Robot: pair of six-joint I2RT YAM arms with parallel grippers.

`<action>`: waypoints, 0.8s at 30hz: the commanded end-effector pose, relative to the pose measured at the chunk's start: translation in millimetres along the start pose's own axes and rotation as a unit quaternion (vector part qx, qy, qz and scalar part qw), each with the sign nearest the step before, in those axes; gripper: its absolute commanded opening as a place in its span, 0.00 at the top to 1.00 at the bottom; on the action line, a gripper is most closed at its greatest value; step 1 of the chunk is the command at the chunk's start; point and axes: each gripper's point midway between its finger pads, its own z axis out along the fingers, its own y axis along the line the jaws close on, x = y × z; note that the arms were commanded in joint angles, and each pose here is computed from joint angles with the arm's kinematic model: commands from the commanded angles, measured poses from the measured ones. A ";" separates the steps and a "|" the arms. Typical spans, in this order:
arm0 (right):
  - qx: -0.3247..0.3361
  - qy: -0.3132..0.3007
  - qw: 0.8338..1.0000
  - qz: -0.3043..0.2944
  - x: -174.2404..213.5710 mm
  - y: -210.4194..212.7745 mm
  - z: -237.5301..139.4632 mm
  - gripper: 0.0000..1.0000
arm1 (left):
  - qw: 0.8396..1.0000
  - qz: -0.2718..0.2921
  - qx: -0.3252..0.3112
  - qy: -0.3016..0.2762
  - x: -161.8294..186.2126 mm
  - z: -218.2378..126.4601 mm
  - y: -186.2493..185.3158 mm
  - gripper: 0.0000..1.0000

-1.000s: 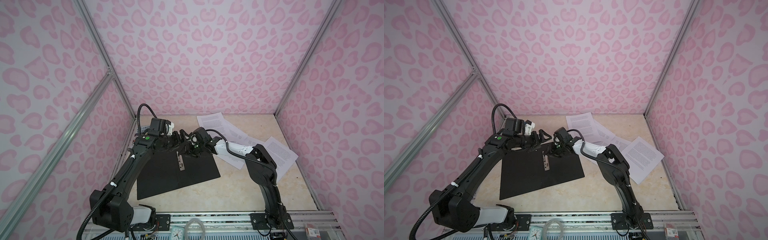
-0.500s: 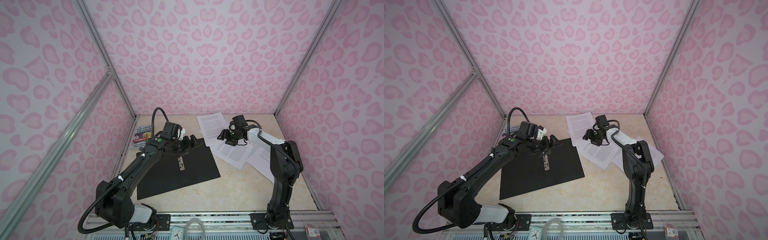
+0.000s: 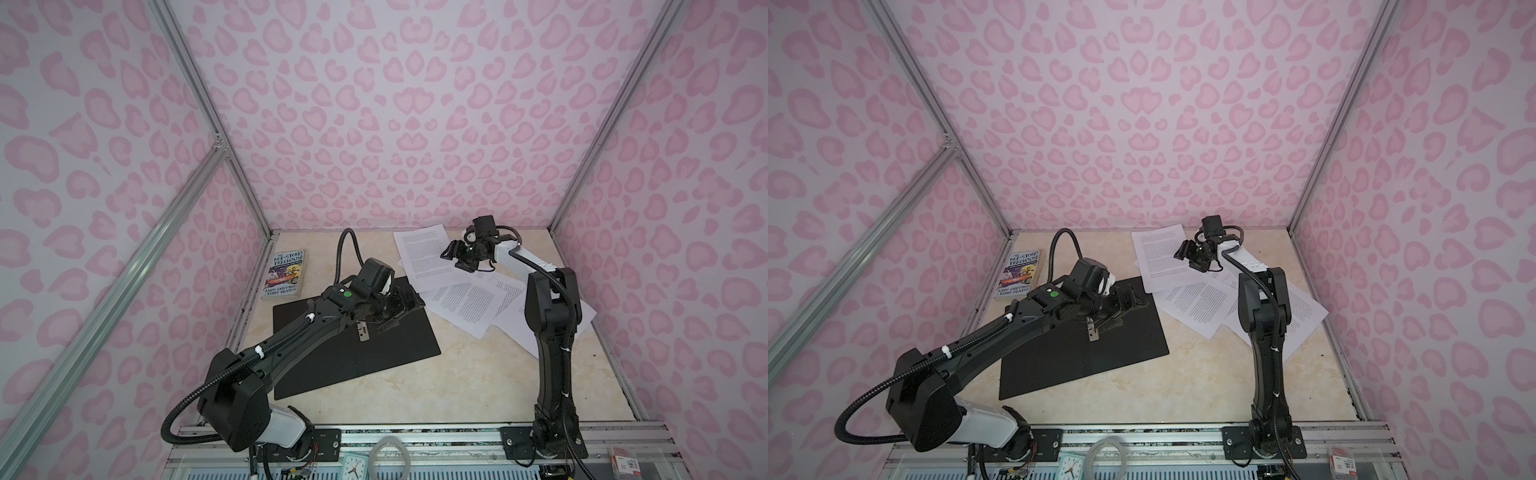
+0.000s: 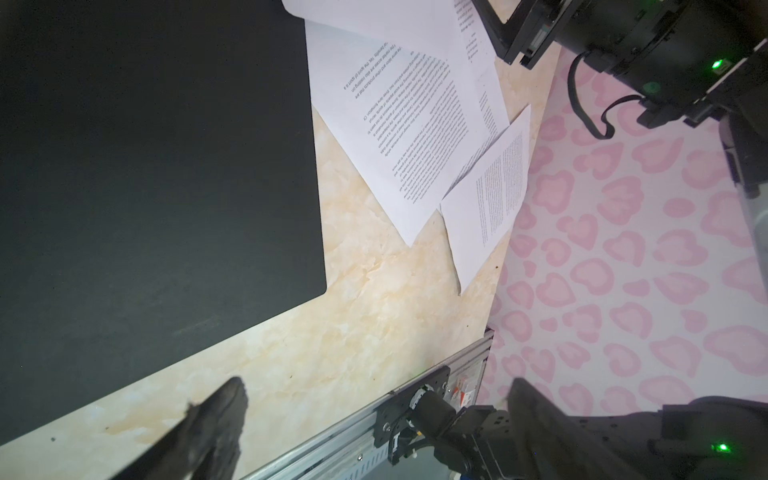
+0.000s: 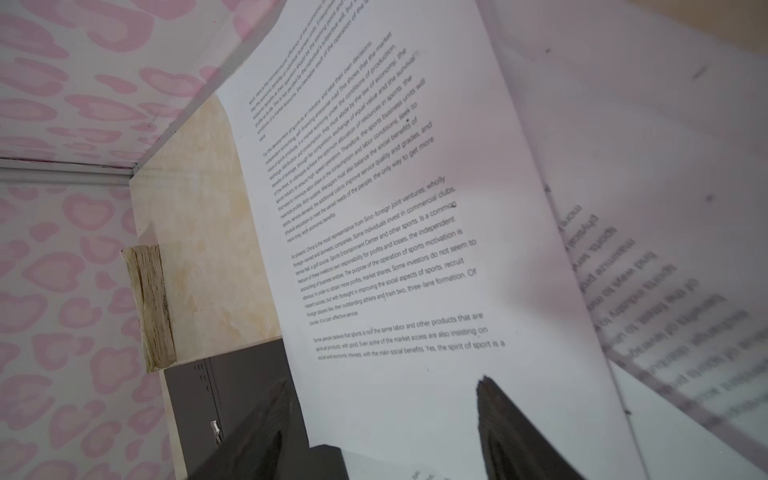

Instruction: Put the files into the folder

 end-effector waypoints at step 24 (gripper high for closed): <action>0.048 0.022 0.998 0.013 64.8 -44.5 -51.3 0.29 | 0.999 0.020 0.008 0.038 -42.6 54.2 -1.8 0.02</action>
